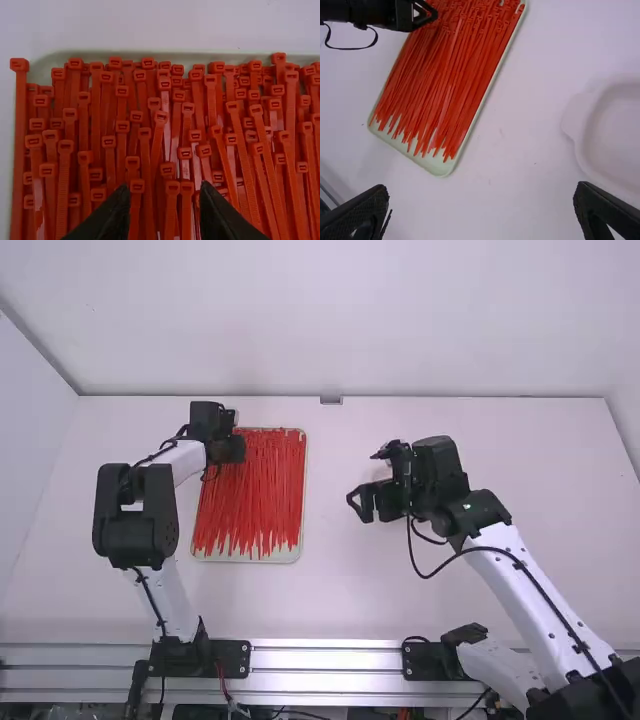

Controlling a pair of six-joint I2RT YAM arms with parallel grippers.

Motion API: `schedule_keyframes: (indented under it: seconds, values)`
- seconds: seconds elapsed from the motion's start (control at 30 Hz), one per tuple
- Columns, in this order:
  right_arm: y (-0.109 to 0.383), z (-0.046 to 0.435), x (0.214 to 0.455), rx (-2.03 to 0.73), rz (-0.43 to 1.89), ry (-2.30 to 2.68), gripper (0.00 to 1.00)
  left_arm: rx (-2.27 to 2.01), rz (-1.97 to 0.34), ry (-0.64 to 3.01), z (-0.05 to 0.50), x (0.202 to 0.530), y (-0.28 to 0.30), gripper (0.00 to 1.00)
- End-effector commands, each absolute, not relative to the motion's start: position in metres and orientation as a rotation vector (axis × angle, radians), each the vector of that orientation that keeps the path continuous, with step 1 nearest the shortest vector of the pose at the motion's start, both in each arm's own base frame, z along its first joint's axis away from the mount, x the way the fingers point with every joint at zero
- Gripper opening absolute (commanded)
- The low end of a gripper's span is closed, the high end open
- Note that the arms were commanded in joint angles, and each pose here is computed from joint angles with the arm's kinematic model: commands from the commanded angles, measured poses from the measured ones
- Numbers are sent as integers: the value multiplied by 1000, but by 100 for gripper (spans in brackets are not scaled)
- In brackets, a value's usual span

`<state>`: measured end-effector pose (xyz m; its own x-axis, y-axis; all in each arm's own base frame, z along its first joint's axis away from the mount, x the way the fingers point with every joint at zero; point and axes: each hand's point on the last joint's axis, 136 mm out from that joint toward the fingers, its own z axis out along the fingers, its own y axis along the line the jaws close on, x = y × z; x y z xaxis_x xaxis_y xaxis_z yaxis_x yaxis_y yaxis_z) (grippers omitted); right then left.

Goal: Fasten the cable tie

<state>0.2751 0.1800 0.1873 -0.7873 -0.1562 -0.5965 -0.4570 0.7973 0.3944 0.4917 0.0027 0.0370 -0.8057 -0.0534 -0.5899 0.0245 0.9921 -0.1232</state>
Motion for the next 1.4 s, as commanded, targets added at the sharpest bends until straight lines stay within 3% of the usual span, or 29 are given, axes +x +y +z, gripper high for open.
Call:
schedule_keyframes:
  seconds: [0.0, 1.03, 1.37]
  values:
    - [184, 200, 279, -456, 740, 2405, 98, -25, -160, 2536, 23, 486, 2, 37]
    - [188, 209, 287, -464, 750, 2349, 98, -31, -151, 2487, 18, 488, 6, 41]
    - [187, 208, 286, -463, 748, 2354, 99, -68, -117, 2483, 13, 491, 11, 48]
